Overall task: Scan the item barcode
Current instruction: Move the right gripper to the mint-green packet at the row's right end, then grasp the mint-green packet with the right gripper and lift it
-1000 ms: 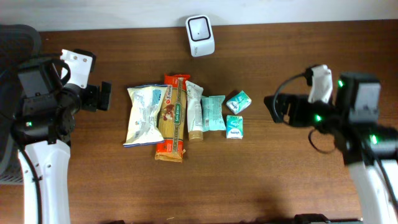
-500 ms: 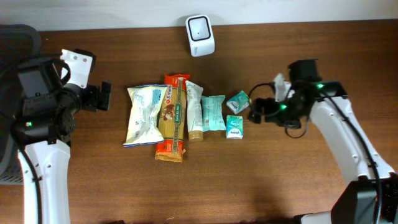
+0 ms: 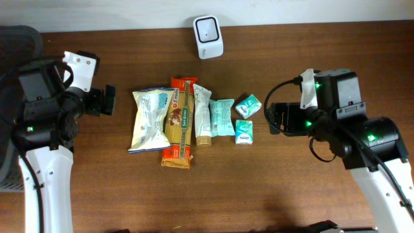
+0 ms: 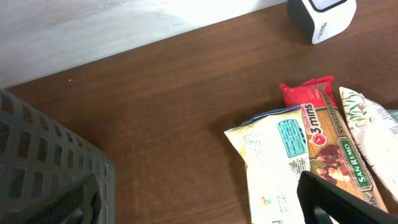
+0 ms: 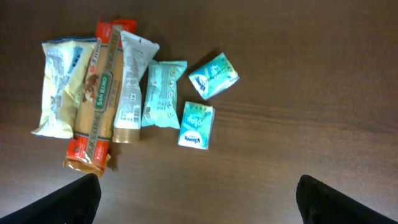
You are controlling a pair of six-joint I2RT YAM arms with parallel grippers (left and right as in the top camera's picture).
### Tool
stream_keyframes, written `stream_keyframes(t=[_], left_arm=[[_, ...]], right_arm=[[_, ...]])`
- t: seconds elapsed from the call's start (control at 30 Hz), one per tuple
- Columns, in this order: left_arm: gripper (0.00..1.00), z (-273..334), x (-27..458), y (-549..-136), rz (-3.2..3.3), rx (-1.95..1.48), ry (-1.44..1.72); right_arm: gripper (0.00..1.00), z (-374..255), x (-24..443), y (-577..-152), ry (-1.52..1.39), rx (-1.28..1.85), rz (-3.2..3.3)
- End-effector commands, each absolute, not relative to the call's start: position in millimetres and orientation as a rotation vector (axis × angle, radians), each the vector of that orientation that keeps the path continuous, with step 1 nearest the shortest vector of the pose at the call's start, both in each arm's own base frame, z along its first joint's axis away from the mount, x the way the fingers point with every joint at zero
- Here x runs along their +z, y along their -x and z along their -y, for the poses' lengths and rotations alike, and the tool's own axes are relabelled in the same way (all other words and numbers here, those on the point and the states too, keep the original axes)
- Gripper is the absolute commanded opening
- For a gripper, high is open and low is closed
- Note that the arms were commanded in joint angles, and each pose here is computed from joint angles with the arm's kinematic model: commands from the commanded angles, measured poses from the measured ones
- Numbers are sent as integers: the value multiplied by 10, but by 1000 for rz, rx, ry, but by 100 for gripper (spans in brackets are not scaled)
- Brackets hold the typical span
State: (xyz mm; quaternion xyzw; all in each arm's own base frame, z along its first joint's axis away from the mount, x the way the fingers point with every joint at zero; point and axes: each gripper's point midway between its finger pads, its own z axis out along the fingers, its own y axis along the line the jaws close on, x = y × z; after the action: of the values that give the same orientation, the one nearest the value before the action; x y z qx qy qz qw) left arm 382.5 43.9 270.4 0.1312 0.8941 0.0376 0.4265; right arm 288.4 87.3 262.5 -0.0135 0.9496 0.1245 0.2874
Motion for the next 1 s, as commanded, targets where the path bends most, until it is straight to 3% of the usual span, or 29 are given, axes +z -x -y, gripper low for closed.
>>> stream_keyframes(t=[0.0, 0.4, 0.43, 0.53, 0.73, 0.97], left_arm=[[99, -452, 2759, -3809, -2218, 111, -341], [99, -452, 2759, -3809, -2218, 111, -341], [99, -452, 2759, -3809, -2218, 111, -341], [99, -452, 2759, -3809, -2218, 111, -341], [99, -452, 2759, -3809, -2218, 111, -341], [99, -452, 2758, -3809, -2219, 111, -341]], right_arm=[[99, -922, 2506, -2923, 30, 341, -2592], [100, -1282, 1295, -3146, -27, 507, -3024], [82, -1283, 1071, -3148, -45, 492, -3096], [66, -1271, 782, -3134, -69, 462, -3186], [23, -1283, 437, -3220, -81, 441, -3232], [20, -1397, 307, -3299, -9, 458, -3167]])
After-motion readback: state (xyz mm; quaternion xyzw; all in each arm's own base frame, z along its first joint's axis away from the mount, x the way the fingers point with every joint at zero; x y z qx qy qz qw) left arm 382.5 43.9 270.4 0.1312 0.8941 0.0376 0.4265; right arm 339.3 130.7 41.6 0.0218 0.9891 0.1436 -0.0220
